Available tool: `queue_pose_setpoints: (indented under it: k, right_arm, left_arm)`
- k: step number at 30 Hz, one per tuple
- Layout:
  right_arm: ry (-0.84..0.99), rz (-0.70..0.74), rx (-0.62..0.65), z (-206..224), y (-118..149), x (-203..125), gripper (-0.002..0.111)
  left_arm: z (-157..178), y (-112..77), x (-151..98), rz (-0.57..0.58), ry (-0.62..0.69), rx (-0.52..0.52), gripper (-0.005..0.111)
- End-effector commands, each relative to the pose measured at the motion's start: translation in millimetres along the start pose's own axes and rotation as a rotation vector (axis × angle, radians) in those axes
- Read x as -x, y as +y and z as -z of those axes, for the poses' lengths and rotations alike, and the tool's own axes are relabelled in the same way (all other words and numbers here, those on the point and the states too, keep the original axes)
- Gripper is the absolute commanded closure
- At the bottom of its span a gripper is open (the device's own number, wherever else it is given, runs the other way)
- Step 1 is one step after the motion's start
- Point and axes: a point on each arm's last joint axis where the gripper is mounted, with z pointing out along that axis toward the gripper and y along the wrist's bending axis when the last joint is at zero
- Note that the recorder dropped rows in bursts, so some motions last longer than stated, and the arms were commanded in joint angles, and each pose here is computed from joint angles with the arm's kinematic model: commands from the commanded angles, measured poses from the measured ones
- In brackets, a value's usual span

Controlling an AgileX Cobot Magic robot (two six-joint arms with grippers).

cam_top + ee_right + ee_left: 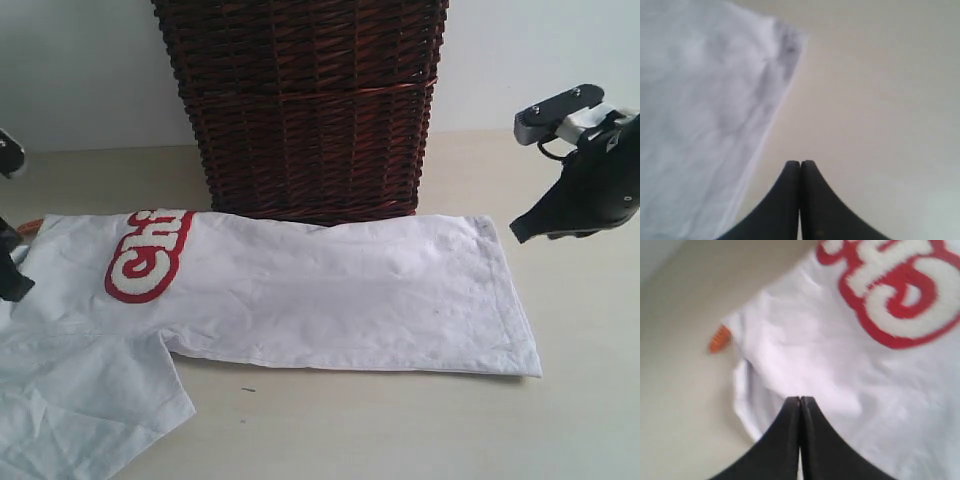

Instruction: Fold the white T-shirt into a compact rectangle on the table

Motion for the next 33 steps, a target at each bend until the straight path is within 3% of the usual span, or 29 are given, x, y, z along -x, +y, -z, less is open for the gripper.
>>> queue_pose_setpoints:
  k: [1,4,9,12,23,33]
  right_arm:
    - [-0.002,0.027,0.310,6,26,3,0.108]
    - [-0.004,0.011,0.359,7,31,3,0.108]
    - [-0.019,0.004,0.335,4,29,2,0.108]
    - [-0.039,0.013,0.317,3,31,5,0.108]
    - [-0.035,-0.021,0.344,-2,33,5,0.108]
    - [-0.042,-0.031,0.404,0,38,6,0.108]
  left_arm:
    - [3,-30.4,2,0.002,0.199,-0.279,0.107]
    - [2,-47.4,-1,0.054,0.211,-0.438,0.107]
    - [-9,-67.5,-16,0.044,0.240,-0.561,0.107]
    - [-18,-75.3,-27,0.049,0.295,-0.594,0.107]
    - [-33,-123.6,-42,-0.102,0.487,-0.670,0.107]
    - [-22,-150.7,-60,-0.167,0.641,-0.785,0.107]
